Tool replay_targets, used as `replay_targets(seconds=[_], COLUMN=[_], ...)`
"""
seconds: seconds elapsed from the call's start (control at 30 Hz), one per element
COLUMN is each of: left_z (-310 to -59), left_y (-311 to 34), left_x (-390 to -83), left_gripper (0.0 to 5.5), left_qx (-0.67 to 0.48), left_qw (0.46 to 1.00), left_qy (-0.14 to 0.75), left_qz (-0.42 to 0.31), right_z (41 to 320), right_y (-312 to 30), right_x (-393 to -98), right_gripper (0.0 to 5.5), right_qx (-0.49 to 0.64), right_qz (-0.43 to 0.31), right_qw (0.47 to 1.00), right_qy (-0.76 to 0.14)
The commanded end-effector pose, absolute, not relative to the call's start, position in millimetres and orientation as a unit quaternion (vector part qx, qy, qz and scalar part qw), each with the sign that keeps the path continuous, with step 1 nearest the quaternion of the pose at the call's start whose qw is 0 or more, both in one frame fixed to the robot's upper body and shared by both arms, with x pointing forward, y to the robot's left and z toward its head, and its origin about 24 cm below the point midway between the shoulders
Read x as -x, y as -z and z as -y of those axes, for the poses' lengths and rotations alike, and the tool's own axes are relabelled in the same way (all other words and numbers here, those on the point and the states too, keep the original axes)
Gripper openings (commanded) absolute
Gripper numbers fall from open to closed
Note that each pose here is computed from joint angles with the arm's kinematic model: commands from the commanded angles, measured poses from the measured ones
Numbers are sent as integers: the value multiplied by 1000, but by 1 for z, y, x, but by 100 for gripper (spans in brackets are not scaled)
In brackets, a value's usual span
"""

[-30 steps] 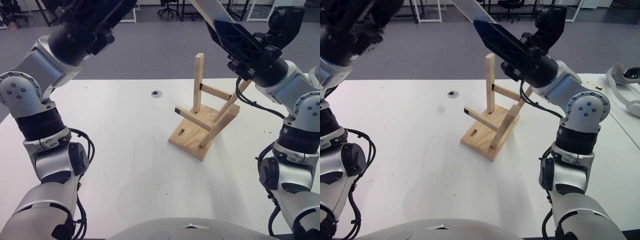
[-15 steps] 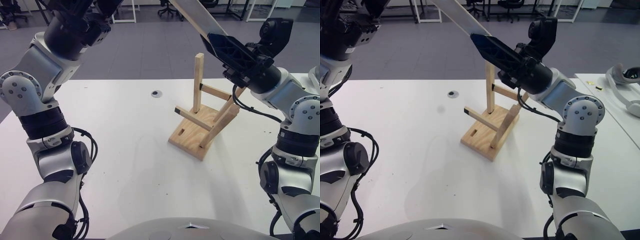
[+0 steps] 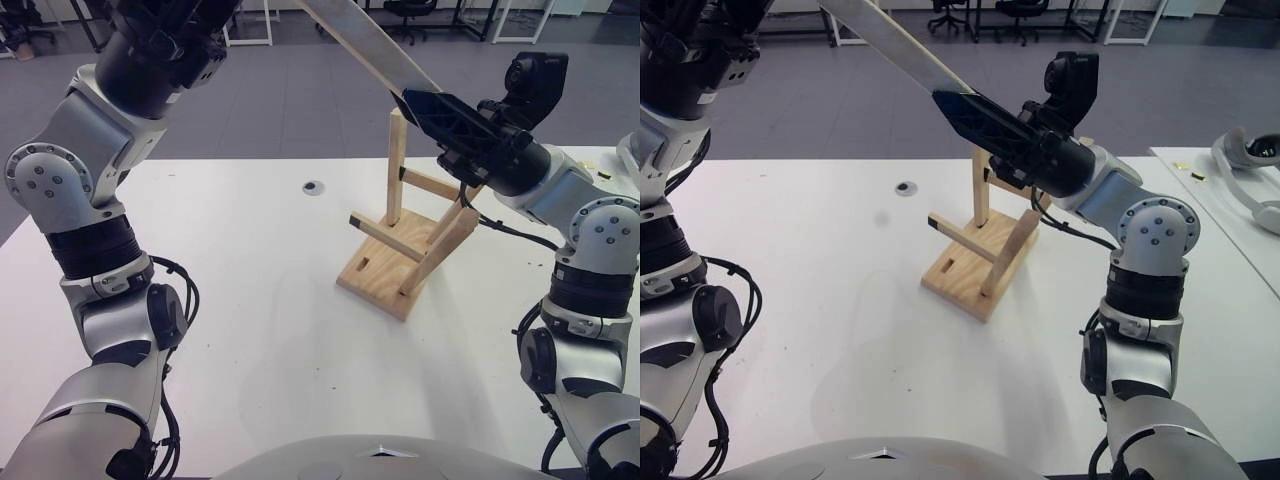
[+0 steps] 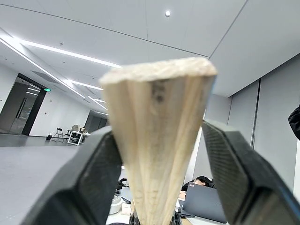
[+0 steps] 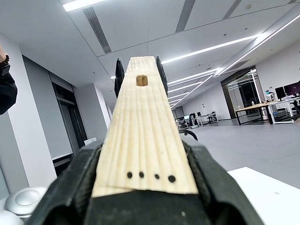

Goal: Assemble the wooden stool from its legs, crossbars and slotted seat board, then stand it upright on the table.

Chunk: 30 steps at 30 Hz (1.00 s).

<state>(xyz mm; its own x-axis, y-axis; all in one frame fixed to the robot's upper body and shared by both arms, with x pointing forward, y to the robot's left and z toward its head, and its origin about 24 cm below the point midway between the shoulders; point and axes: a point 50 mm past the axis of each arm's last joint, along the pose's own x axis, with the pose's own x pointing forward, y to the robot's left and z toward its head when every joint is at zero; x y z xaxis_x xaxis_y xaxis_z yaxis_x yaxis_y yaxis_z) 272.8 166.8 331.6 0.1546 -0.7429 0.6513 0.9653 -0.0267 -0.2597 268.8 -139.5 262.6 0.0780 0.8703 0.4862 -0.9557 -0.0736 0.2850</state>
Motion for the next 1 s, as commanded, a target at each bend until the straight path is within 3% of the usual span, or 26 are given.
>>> replay_targets(seconds=[0.03,0.2,0.33,0.37,0.47,0.6,0.67,0.9,1.0], left_z=[-169,-168,-170,-170,-181,-210,-224,-244,-247], left_y=[-335,-334,-331,-331,-336,-352,-358,-344,-340], left_x=[-271,-272,-274,-275,-275,-271,-269,-280,-281], left_gripper=[218,210,210,210,210,205,204,204,204], left_qx=[343,346,350,351,339,326,316,268,267], left_qw=[675,674,679,681,697,720,732,784,787], left_qy=[629,628,622,619,600,559,539,500,497], left_qz=[177,175,172,173,196,251,272,252,250], right_z=[139,140,141,142,142,147,151,142,143], right_y=[-261,-260,-260,-261,-265,-273,-278,-294,-293], right_x=[-267,-267,-277,-279,-278,-280,-281,-230,-224], right_gripper=[207,207,207,248,293,370,373,373,373], right_qx=[-281,-284,-288,-292,-290,-257,-235,11,89], right_qz=[73,75,82,84,94,111,118,107,91], right_qw=[682,685,718,721,722,745,754,731,734], right_qy=[-671,-667,-629,-623,-621,-605,-602,-674,-667])
